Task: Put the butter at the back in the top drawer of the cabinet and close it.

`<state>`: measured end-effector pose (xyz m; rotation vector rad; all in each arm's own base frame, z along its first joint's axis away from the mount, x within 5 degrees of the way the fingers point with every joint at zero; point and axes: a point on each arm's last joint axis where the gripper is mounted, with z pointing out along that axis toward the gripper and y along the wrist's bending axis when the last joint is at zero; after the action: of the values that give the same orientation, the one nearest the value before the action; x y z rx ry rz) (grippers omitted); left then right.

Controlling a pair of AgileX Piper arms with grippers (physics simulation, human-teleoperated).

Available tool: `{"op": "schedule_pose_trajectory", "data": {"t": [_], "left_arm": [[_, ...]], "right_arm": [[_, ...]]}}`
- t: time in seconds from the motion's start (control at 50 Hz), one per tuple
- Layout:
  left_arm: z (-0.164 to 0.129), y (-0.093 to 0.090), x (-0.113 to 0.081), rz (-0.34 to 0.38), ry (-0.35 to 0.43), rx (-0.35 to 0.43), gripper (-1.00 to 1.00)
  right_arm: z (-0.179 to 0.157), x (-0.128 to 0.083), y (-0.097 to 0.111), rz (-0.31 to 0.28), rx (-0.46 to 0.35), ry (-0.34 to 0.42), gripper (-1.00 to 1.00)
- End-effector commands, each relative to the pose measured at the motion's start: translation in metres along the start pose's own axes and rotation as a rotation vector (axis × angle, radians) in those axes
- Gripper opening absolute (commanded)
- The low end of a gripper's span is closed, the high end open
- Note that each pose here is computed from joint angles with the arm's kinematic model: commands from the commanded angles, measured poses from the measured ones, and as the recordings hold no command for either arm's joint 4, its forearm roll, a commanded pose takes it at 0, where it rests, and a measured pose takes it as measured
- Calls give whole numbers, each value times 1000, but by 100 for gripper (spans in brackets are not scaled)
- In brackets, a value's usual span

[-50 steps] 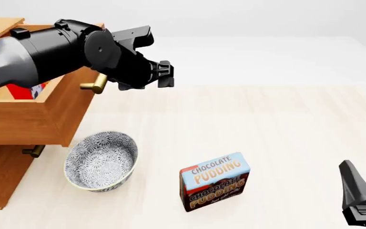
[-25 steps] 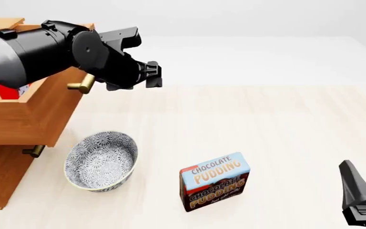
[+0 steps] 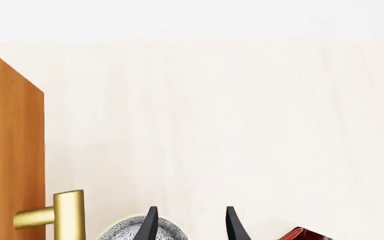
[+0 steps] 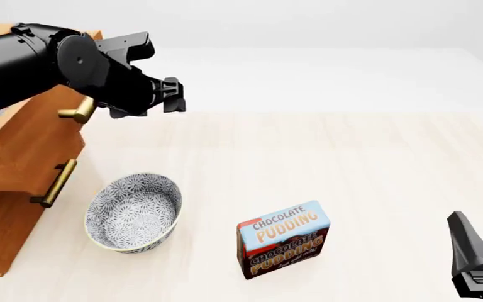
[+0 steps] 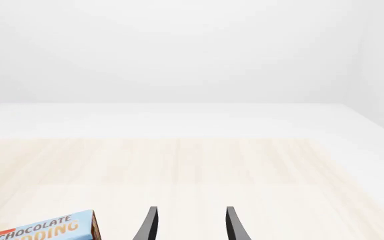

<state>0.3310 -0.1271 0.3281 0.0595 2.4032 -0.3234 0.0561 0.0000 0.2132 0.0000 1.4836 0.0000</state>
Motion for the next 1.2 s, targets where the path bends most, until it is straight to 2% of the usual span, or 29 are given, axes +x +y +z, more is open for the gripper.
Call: {"op": "schedule_pose_trajectory", "data": {"t": [0.02,0.32,0.6,0.62,1.2], "left_arm": [[-11,17,1,-22,-15,-30,100],[-17,42,4,-59,-23,-78,100],[-24,55,5,-84,-34,-103,100],[-26,62,6,-97,-39,-116,100],[-37,91,11,-164,-64,-175,100]], "right_arm": [[0,0,0,0,0,0,100],[0,0,0,0,0,0,100],[0,0,0,0,0,0,100],[0,0,0,0,0,0,100],[0,0,0,0,0,0,100]]}}
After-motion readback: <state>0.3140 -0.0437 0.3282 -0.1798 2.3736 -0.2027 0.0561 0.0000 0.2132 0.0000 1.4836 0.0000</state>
